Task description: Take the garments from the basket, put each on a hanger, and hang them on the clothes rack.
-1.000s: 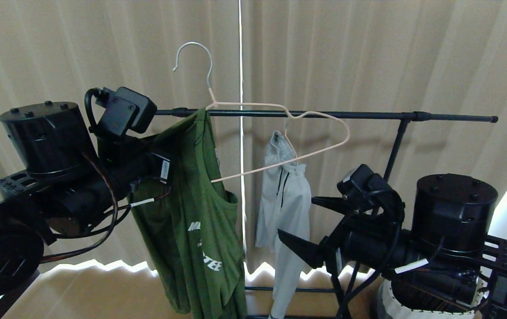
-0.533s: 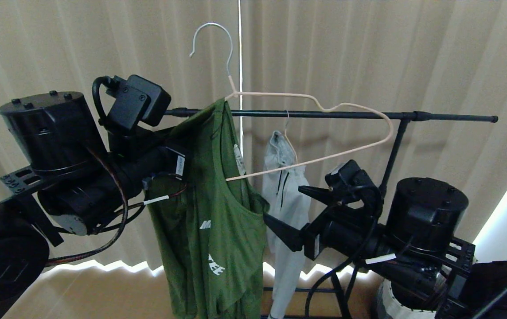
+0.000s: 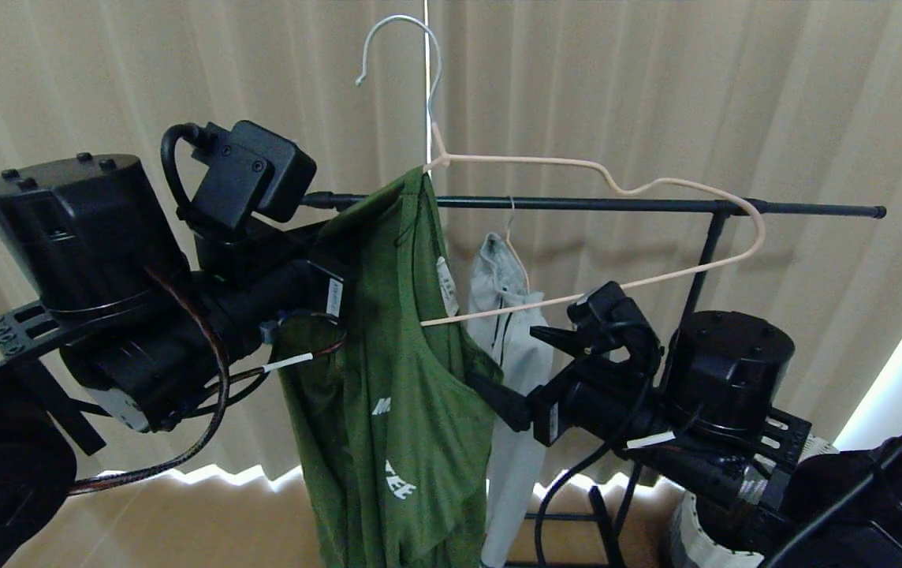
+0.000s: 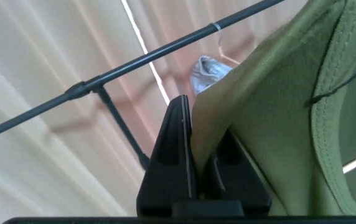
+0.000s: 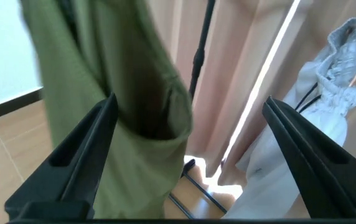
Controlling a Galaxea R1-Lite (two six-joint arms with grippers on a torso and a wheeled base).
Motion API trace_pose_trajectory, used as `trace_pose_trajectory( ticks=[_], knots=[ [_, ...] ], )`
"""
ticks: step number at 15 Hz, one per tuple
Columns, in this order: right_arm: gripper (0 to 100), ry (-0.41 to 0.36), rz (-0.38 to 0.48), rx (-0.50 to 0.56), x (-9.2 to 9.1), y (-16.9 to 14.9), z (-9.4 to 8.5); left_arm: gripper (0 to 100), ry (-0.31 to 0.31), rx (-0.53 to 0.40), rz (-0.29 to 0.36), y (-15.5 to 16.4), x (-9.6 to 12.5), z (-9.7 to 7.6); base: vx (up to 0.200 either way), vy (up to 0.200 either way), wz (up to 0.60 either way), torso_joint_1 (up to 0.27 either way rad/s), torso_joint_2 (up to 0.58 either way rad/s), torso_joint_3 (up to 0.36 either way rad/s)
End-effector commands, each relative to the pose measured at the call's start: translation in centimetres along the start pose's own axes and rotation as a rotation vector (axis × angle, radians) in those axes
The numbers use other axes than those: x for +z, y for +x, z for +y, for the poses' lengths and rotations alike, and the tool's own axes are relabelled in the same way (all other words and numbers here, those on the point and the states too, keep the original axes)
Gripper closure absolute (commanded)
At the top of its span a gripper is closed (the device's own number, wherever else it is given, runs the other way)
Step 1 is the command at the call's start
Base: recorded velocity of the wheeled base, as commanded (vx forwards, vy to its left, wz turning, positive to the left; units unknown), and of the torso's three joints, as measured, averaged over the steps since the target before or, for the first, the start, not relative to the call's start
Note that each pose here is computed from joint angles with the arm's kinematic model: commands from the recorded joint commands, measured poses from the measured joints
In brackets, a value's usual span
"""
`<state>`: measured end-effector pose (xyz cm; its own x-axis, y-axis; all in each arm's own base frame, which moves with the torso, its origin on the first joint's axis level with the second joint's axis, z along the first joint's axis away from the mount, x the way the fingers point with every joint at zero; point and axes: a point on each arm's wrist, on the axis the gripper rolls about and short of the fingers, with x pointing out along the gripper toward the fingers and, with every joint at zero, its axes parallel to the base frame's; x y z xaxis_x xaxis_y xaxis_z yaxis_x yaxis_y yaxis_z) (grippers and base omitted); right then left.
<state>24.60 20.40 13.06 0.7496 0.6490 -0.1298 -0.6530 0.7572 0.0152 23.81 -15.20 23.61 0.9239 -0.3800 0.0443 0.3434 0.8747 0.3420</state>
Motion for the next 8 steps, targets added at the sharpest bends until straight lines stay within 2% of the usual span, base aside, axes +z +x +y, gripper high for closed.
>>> trace_pose_trajectory(
  ticks=[1, 4, 8],
  knots=[
    [0, 0.002, -0.008, -0.017, 0.2, 0.0, -0.5, 100, 0.000, -0.003, -0.004, -0.1, 0.1, -0.1, 0.000, 0.000, 0.00, 0.000, 0.00, 0.000],
    [0, 0.005, -0.011, -0.041, 0.3, 0.2, -1.4, 100, -0.002, -0.013, -0.011, -0.2, 0.3, -0.4, 0.000, 0.000, 0.00, 0.000, 0.00, 0.000],
    [0, 0.007, 0.029, -0.043, -1.0, 0.9, -1.5, 100, -0.008, -0.044, -0.038, -0.7, 1.0, -1.1, 0.000, 0.000, 0.00, 0.000, 0.00, 0.000]
  ],
)
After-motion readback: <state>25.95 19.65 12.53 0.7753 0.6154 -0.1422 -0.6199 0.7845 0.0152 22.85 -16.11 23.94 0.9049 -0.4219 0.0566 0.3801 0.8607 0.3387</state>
